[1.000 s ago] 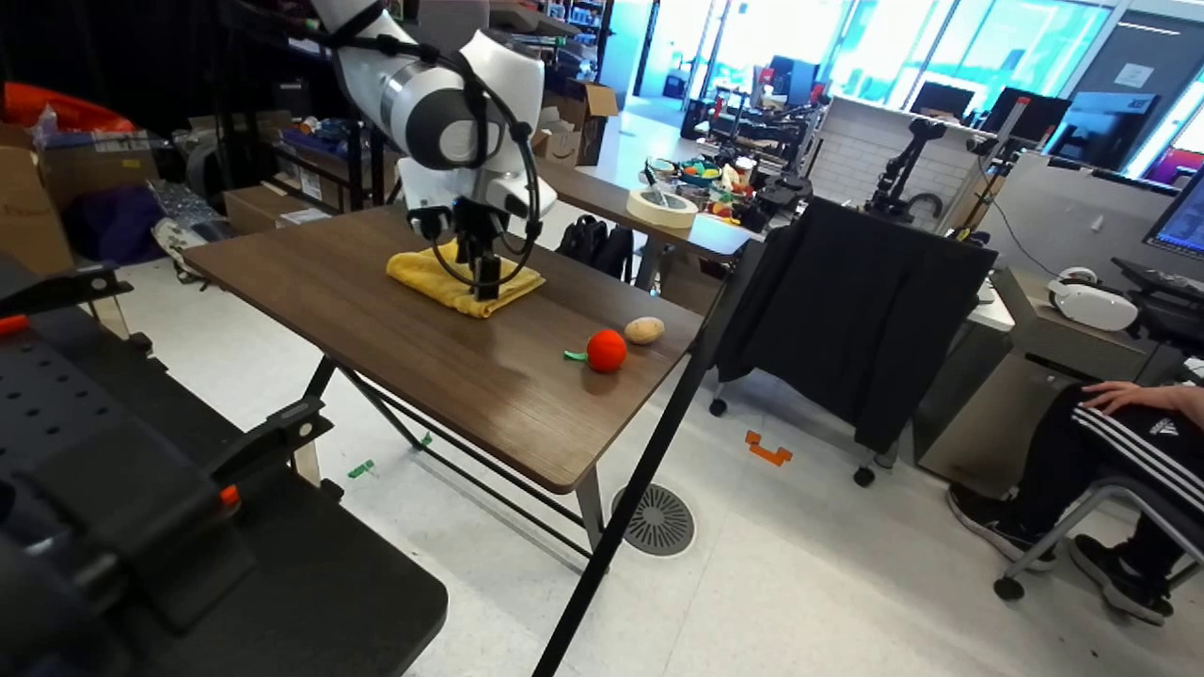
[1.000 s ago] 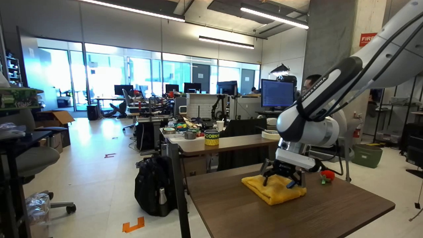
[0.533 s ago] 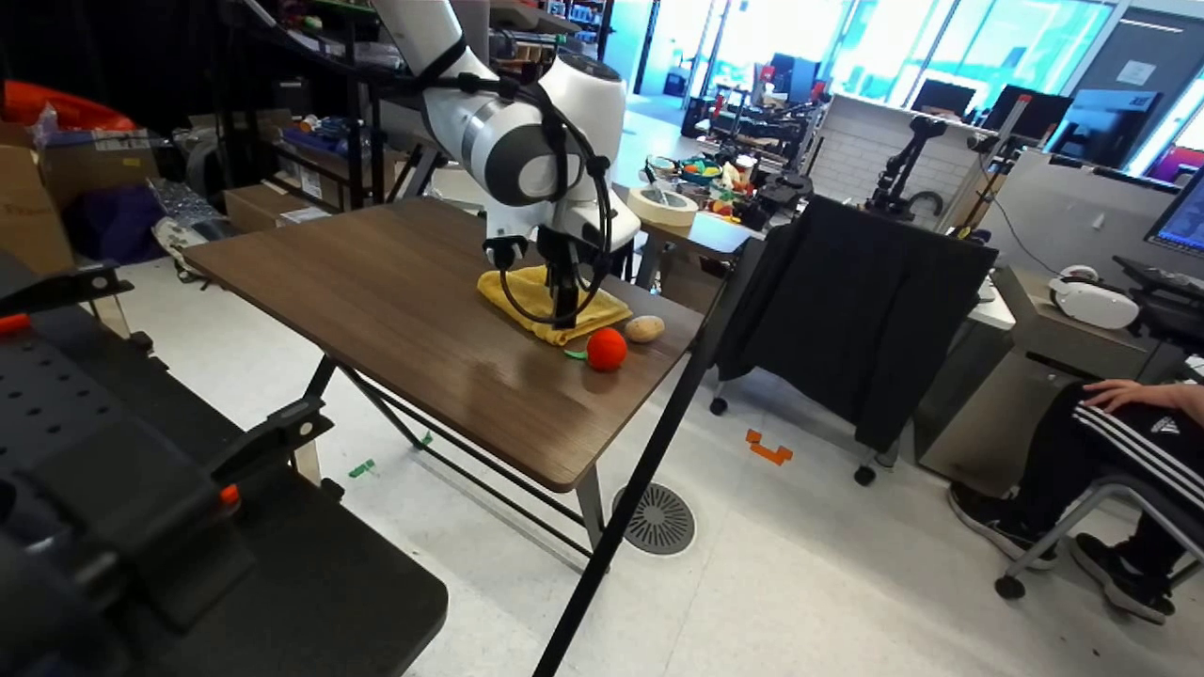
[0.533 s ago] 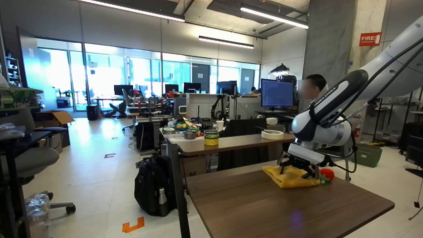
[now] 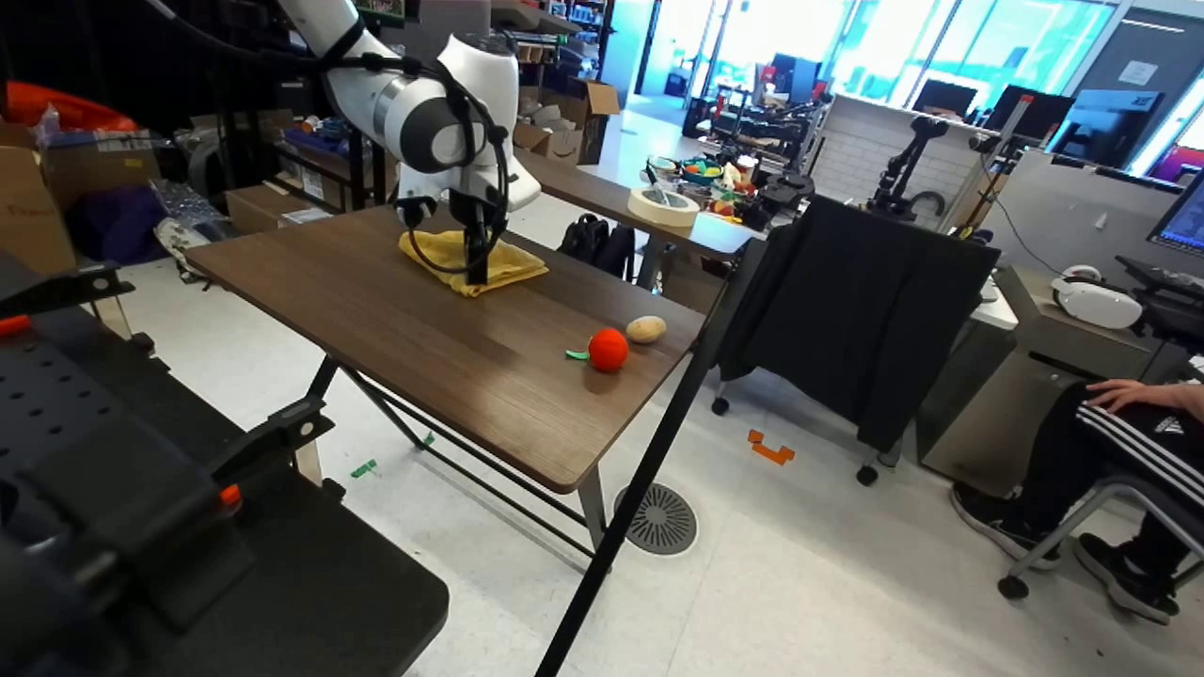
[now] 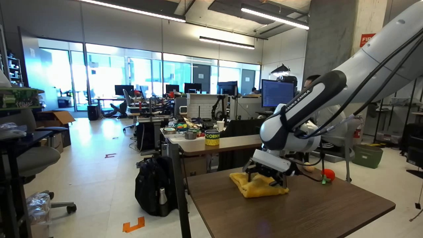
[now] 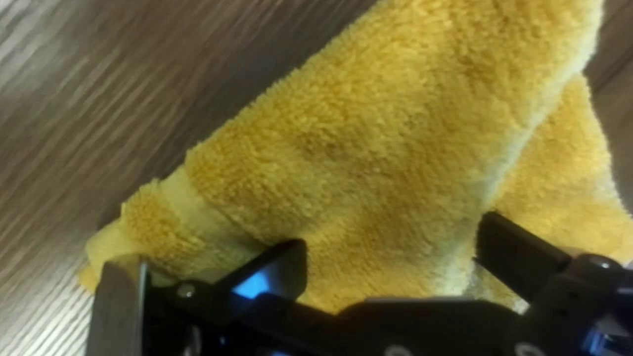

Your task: Use the yellow towel to wipe the table

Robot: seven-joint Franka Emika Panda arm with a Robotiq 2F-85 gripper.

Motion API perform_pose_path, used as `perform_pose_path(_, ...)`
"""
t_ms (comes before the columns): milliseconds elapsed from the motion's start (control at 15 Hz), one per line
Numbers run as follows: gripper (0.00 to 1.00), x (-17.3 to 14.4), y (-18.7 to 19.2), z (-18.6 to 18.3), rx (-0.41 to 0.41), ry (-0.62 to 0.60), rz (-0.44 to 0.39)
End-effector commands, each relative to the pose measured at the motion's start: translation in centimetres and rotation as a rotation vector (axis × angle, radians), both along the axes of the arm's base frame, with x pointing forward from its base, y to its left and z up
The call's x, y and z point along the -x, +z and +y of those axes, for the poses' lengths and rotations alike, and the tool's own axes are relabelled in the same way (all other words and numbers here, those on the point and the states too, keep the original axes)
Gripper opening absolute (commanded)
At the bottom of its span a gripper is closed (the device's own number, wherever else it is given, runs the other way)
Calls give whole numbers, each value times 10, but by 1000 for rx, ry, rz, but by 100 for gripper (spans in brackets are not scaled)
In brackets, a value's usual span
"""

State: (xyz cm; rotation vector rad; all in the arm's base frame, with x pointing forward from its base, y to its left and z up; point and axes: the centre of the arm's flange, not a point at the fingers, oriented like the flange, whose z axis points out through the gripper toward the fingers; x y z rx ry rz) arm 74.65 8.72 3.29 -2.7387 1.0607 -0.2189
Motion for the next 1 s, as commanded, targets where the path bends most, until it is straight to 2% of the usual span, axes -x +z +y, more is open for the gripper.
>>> perform_pose_path(0, 100, 0, 1, 6, -1, 5, -2)
perform_pose_path(133, 100, -1, 1, -6, 0, -9, -3)
perform_pose_path(267, 100, 3, 6, -23, 65, 51, 116)
perform_pose_path(333, 100, 6, 8, -30, 73, 91, 150)
perform_pose_path(600, 100, 10, 13, -41, 24, 171, 332)
perform_pose_path(667, 100, 10, 10, -42, -2, 161, 282)
perform_pose_path(733, 100, 12, 12, -38, 27, 139, 272)
perform_pose_path(933, 100, 12, 12, -42, 14, 144, 270)
